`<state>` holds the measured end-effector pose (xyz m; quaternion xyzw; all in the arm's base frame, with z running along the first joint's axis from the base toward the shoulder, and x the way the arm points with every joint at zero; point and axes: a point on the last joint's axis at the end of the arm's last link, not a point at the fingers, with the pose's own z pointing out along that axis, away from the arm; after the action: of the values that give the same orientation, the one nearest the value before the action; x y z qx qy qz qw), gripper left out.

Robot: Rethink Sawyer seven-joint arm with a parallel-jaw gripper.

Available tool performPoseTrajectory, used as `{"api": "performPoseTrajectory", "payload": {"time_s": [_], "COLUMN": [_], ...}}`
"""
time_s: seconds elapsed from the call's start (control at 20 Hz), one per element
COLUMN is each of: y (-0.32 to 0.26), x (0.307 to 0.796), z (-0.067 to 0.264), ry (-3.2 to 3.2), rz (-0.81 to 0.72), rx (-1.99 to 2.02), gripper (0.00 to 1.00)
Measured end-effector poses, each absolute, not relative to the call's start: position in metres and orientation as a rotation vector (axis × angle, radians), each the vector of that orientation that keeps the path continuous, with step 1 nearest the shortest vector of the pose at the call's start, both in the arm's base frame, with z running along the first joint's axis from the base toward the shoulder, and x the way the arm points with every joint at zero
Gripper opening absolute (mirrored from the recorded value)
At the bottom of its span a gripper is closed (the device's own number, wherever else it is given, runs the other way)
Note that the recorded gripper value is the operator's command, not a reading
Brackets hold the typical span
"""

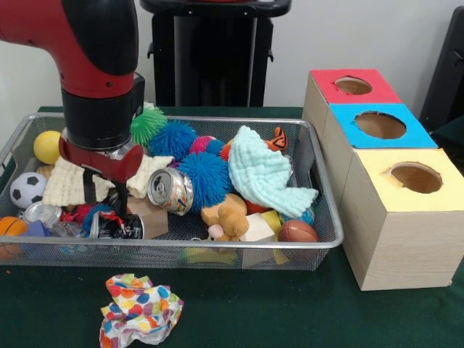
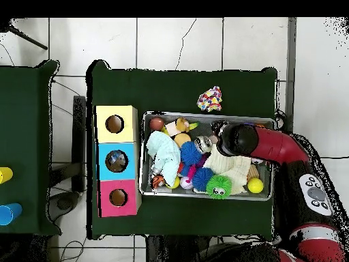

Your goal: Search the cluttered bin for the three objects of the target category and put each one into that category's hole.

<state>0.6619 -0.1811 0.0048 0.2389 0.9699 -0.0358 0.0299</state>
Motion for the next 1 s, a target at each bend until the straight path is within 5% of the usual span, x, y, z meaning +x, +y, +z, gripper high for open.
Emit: {"api": "performPoseTrajectory", "payload": {"time_s": [1.0], "y": [-0.201], "x": [0.678], "z": [0.027], "ry": [2.926], "rz": [-0.042], "rx": [0.780], "gripper": [1.00]}}
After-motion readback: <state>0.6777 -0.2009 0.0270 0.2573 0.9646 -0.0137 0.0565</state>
